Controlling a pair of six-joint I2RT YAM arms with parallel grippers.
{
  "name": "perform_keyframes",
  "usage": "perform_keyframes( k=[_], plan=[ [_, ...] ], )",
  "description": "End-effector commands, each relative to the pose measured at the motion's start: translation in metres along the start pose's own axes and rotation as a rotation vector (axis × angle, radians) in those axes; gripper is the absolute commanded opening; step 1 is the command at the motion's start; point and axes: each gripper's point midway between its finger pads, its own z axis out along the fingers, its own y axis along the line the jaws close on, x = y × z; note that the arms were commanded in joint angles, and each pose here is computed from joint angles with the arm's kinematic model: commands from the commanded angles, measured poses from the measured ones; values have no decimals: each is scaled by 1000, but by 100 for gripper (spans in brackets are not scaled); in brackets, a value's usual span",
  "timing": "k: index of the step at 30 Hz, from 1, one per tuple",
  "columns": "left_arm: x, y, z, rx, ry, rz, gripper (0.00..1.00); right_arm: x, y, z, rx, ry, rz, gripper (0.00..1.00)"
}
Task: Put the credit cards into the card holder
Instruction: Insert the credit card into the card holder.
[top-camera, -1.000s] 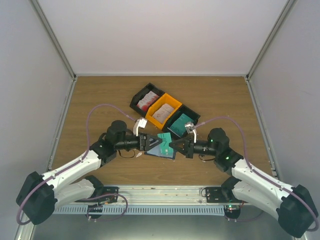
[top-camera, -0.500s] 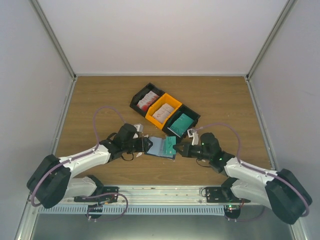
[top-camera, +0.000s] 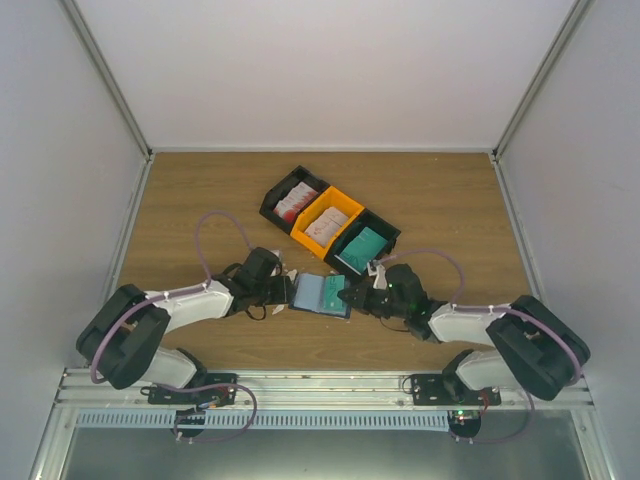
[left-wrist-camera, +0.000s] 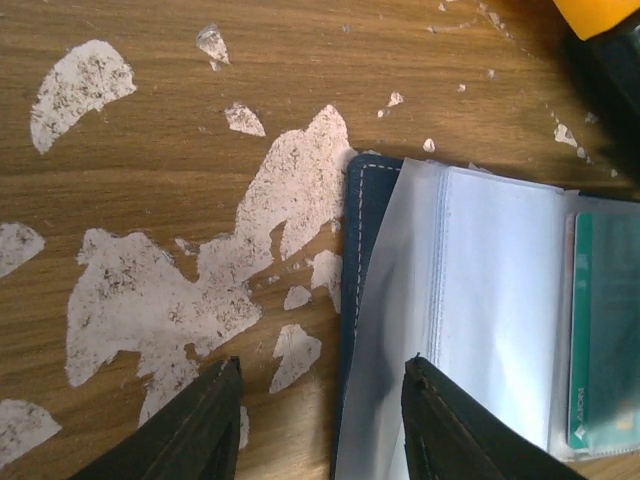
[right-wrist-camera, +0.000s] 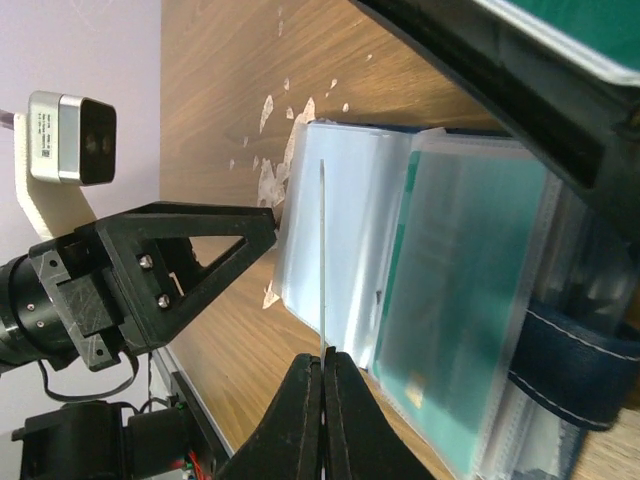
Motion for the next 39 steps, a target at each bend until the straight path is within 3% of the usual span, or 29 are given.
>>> perform_keyframes(
  k=[1, 9, 17, 25, 31, 39],
  plan=[
    [-18, -13, 2, 53, -52, 19, 43, -11, 21, 10, -65, -40, 8, 1],
    [-18, -7, 0, 58, -48, -11, 35, -12, 6, 20, -46, -68, 46, 1],
    [-15, -7, -5, 104, -40, -32, 34, -12, -5, 17, -14, -91, 58, 1],
    [-13, -10, -8, 129, -32, -32, 35, -27, 11, 4, 27, -146, -85, 0],
    [-14, -3, -10, 102, -55, -42, 35, -24, 5, -6, 64, -157, -45, 1],
    [-1, -17, -5, 201, -4, -22, 35, -10, 5, 1, 83, -117, -27, 0]
  ],
)
